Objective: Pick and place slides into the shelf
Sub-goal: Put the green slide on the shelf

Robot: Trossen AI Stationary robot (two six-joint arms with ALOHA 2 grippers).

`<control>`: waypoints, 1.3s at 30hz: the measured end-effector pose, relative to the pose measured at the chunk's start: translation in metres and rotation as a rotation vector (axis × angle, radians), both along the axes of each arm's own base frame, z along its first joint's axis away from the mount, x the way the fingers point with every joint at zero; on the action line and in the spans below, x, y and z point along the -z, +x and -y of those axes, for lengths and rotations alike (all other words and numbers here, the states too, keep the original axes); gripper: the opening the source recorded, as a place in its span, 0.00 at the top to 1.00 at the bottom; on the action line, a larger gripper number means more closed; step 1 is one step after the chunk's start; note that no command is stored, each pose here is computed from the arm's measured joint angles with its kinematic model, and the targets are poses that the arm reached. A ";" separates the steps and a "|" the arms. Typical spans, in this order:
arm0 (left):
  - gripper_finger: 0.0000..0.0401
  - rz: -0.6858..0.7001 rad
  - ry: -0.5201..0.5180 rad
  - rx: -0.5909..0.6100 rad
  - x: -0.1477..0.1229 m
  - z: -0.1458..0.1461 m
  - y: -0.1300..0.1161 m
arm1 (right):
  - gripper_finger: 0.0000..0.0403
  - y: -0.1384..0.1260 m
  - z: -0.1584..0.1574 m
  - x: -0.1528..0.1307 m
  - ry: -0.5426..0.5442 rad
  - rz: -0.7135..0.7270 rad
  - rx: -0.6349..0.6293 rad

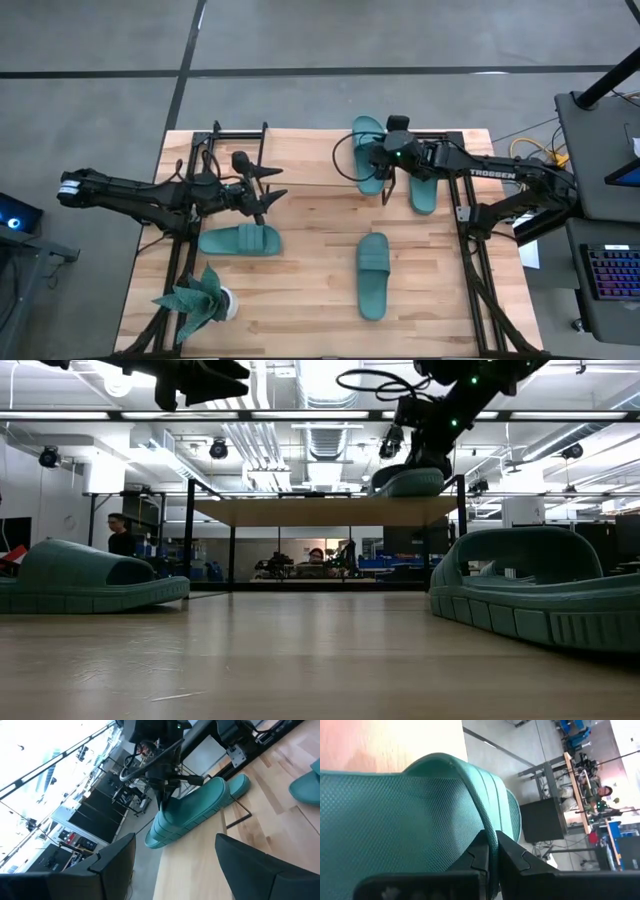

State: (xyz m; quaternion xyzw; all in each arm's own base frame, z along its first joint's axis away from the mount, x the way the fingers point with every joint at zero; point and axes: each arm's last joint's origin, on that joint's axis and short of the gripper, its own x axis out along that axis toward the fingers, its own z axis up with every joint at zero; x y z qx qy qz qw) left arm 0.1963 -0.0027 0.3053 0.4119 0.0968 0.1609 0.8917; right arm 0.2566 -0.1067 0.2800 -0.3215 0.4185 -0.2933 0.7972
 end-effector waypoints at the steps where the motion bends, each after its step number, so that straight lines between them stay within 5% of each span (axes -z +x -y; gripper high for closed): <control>1: 0.36 -0.001 0.000 0.000 0.000 0.000 0.000 | 0.98 -0.001 0.002 0.000 -0.001 0.004 0.003; 17: 0.36 -0.023 0.001 0.000 0.004 0.000 0.004 | 0.96 -0.003 0.007 -0.004 0.016 0.008 0.015; 39: 0.36 -0.033 0.003 -0.007 0.006 0.000 0.006 | 0.62 -0.006 0.004 -0.019 0.187 0.071 0.048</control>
